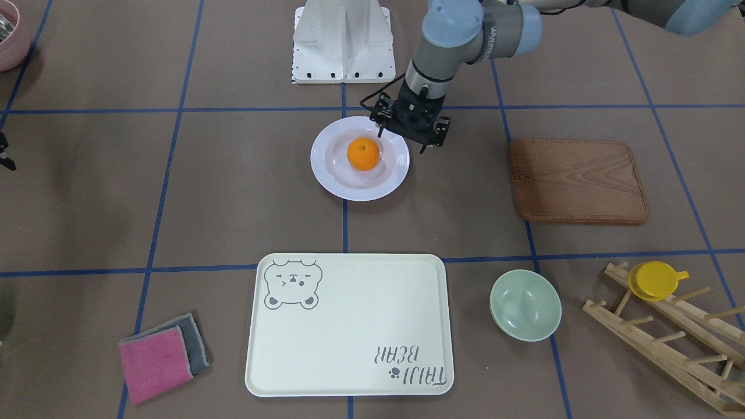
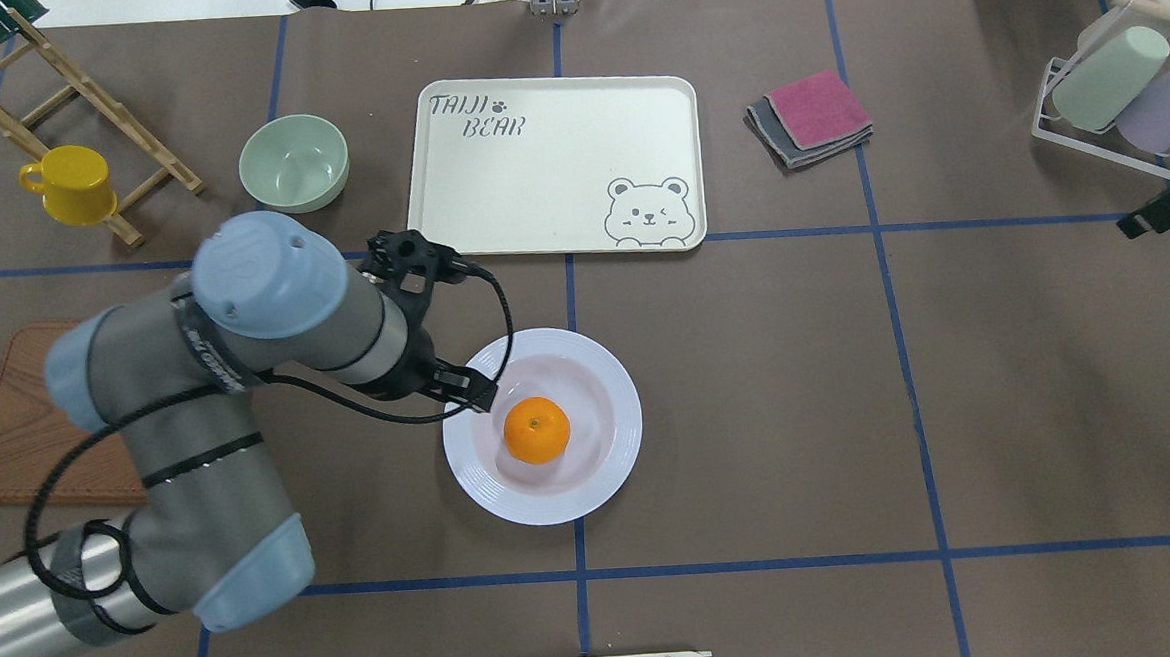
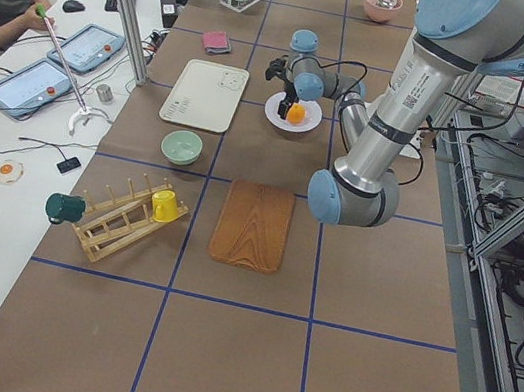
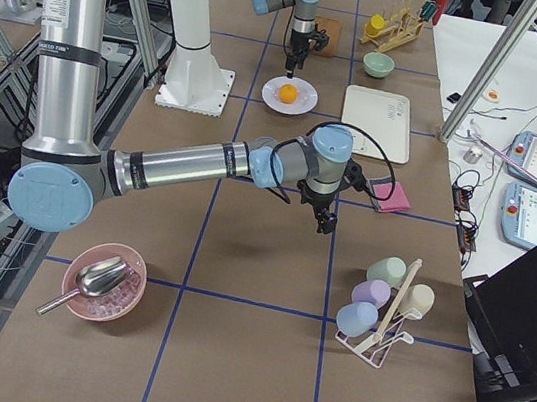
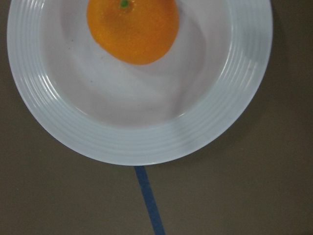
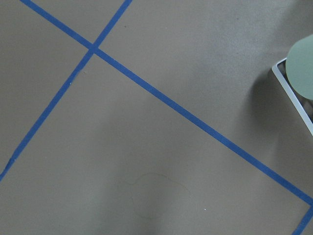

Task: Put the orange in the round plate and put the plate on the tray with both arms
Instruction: 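Withdraw the left gripper from the plate while the right gripper reaches toward the plate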

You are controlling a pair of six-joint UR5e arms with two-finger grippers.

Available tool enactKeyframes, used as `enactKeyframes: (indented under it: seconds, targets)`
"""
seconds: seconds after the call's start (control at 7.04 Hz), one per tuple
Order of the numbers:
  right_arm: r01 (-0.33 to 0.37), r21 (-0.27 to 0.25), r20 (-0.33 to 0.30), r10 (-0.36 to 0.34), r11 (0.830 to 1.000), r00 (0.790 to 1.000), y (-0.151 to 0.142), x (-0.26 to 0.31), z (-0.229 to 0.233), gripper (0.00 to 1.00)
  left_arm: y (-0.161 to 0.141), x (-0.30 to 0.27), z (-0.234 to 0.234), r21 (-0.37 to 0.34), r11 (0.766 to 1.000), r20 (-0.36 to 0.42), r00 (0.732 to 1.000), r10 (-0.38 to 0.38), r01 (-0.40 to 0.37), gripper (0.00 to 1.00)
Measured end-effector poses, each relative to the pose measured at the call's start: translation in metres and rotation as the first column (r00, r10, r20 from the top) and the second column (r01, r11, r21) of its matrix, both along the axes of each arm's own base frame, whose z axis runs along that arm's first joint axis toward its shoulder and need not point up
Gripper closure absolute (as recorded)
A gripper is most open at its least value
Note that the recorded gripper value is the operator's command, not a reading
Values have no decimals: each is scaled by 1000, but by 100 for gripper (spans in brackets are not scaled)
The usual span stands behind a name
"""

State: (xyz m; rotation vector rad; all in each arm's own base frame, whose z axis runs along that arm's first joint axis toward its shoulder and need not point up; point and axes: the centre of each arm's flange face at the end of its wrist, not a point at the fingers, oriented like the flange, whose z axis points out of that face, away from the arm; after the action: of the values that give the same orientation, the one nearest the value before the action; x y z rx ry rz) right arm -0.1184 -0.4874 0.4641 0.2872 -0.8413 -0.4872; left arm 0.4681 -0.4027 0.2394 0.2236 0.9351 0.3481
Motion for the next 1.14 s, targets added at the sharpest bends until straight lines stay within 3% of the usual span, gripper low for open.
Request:
enactKeyframes:
  seconds: [0.43,0.57,0.71,0.85,0.99,1.14]
  targets:
    - [-16,-95,54,21,995,998,36,-169,-107,0,-65,-116,94,91,992,76,994,81,-87,1]
    - [-52,-100,58,58,994,997,59,-243,-149,0,-81,-154,123,112,987,95,990,103,-113,1]
    - [-129,-105,87,138,986,987,87,-308,-182,0,-93,-183,145,123,983,104,987,121,-133,1]
    - [-198,-143,169,221,970,960,105,-349,-195,0,-102,-199,162,124,982,113,985,131,-144,1]
    - [-235,-207,298,290,950,909,110,-378,-188,0,-107,-204,170,120,981,118,984,135,-149,1]
    - [-251,-290,410,357,924,839,109,-395,-168,1,-109,-205,173,120,981,119,983,137,-151,1]
